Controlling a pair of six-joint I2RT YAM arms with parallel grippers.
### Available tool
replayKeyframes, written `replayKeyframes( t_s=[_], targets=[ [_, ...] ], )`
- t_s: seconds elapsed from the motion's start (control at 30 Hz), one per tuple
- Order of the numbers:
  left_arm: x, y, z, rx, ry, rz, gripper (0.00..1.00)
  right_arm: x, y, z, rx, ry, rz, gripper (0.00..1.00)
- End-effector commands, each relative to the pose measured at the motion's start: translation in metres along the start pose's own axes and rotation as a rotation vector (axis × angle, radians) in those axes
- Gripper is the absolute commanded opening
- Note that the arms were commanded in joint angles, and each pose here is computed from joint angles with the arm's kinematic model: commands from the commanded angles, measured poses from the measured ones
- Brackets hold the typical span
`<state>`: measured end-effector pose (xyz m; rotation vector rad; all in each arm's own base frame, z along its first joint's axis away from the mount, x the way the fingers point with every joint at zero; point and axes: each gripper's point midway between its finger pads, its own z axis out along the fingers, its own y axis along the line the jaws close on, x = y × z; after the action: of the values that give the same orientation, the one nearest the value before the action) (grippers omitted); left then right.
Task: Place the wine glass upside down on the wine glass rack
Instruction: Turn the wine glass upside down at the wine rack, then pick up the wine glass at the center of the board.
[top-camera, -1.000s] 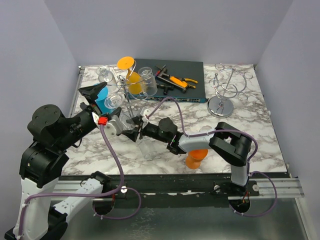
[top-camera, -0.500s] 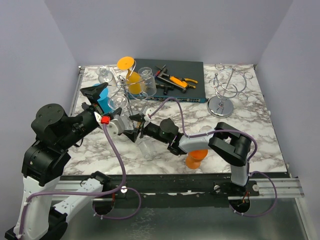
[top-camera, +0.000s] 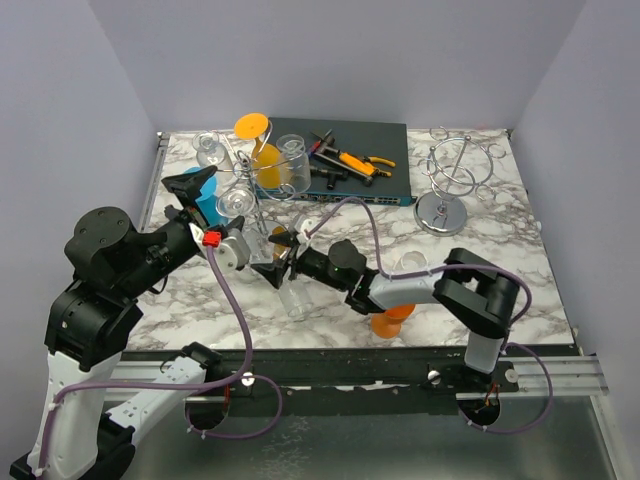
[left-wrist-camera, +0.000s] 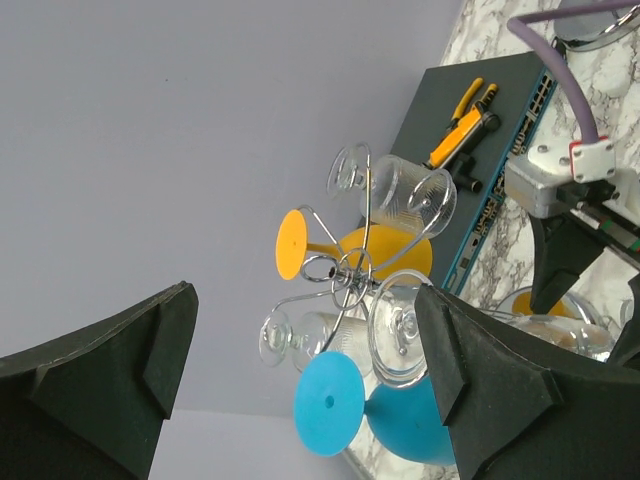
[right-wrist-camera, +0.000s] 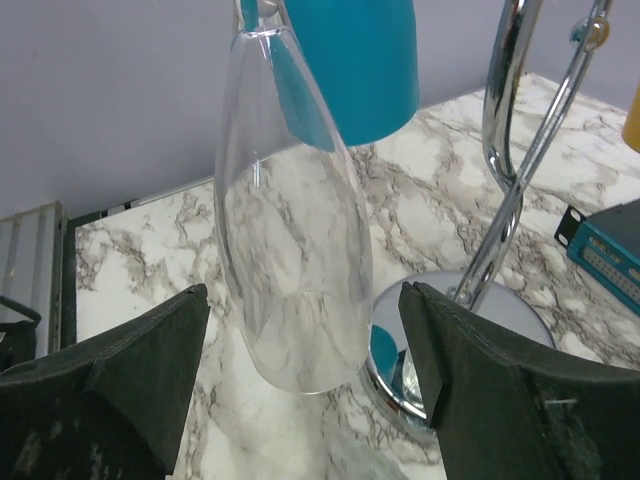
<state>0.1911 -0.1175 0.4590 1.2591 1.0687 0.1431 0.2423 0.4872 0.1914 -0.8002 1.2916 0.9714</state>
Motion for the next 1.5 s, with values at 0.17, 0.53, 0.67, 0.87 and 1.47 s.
replayKeyframes(
  t_s=[0.17, 0.53, 0.67, 0.87, 1.47],
  targets=[
    [0.001, -0.004, 0.003, -0.016, 0.006, -0.194, 0.99, 0.02, -0.012, -0.073, 0.203, 0.352, 0.181, 0.82],
    [-0.002, -0.011, 0.006, 0.008, -0.013, -0.253, 0.99, 0.092, 0.015, -0.114, 0.213, 0.854, 0.333, 1.0],
    [-0.005, -0.008, 0.003, -0.002, -0.02, -0.25, 0.99, 0.107, 0.007, -0.111, 0.279, 0.902, 0.33, 1.0],
    [-0.006, -0.008, -0.001, -0.009, -0.024, -0.247, 0.99, 0.139, 0.003, -0.114, 0.347, 0.997, 0.321, 1.0],
    [-0.004, -0.014, 0.003, 0.014, -0.025, -0.259, 0.99, 0.093, -0.005, -0.122, 0.279, 0.775, 0.167, 0.57]
  ],
)
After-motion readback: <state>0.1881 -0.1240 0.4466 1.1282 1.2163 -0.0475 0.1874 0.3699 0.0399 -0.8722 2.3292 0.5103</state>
